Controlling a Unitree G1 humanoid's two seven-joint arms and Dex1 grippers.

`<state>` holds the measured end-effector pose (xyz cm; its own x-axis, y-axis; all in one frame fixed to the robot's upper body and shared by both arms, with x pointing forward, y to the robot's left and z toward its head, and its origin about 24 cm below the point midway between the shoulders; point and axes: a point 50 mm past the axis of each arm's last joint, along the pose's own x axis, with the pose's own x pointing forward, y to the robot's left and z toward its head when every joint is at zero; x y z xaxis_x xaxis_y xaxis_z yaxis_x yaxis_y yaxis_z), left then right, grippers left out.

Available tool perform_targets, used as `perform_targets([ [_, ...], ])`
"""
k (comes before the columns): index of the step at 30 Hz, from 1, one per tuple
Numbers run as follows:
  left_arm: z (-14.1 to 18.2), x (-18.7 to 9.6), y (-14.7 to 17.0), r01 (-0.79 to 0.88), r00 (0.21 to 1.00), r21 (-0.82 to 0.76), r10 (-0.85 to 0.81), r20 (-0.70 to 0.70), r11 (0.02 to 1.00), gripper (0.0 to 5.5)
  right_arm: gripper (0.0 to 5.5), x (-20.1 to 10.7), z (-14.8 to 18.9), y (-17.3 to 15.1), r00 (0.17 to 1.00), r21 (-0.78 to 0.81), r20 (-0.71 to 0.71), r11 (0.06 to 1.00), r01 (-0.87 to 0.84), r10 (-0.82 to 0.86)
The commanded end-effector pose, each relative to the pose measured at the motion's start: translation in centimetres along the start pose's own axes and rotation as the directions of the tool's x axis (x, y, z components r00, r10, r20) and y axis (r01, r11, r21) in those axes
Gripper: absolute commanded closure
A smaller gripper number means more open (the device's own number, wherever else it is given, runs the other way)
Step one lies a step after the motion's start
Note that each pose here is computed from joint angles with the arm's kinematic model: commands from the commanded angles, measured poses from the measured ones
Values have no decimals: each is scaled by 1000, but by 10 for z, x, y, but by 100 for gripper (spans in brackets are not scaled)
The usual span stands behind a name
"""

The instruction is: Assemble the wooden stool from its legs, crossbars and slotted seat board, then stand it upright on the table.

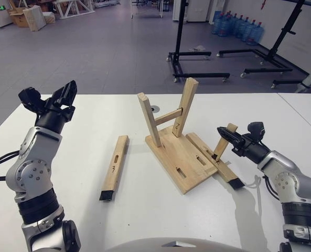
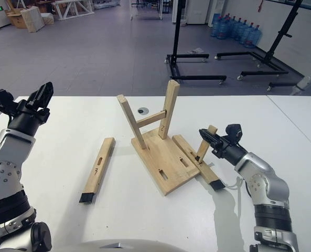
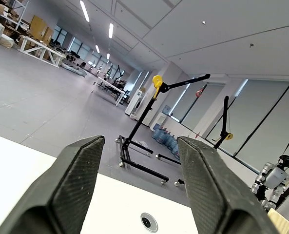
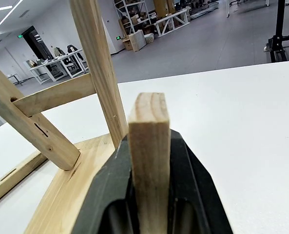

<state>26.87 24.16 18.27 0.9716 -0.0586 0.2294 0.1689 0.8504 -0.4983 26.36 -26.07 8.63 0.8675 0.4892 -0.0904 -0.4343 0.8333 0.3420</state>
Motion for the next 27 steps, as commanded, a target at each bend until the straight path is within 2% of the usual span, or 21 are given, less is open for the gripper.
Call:
perform_targets([
  [1,-2,0,-1,0,1000,5,0,-7,1000,277,510,3,4,-3,999,49,33,999,13,-14],
  [12,-2,2,-3,16,1000,-7,-16,-8,1000,277,510,7,26,2,993,131,117,991,-32,17],
  [20,-6,0,-4,20,1000,-5,-20,-18,1000,277,510,20,11,-2,996,160,88,987,1,-15],
  [27,-9,1,-6,31,999,6,-31,-29,1000,277,510,18,5,-10,996,145,71,989,38,-49],
])
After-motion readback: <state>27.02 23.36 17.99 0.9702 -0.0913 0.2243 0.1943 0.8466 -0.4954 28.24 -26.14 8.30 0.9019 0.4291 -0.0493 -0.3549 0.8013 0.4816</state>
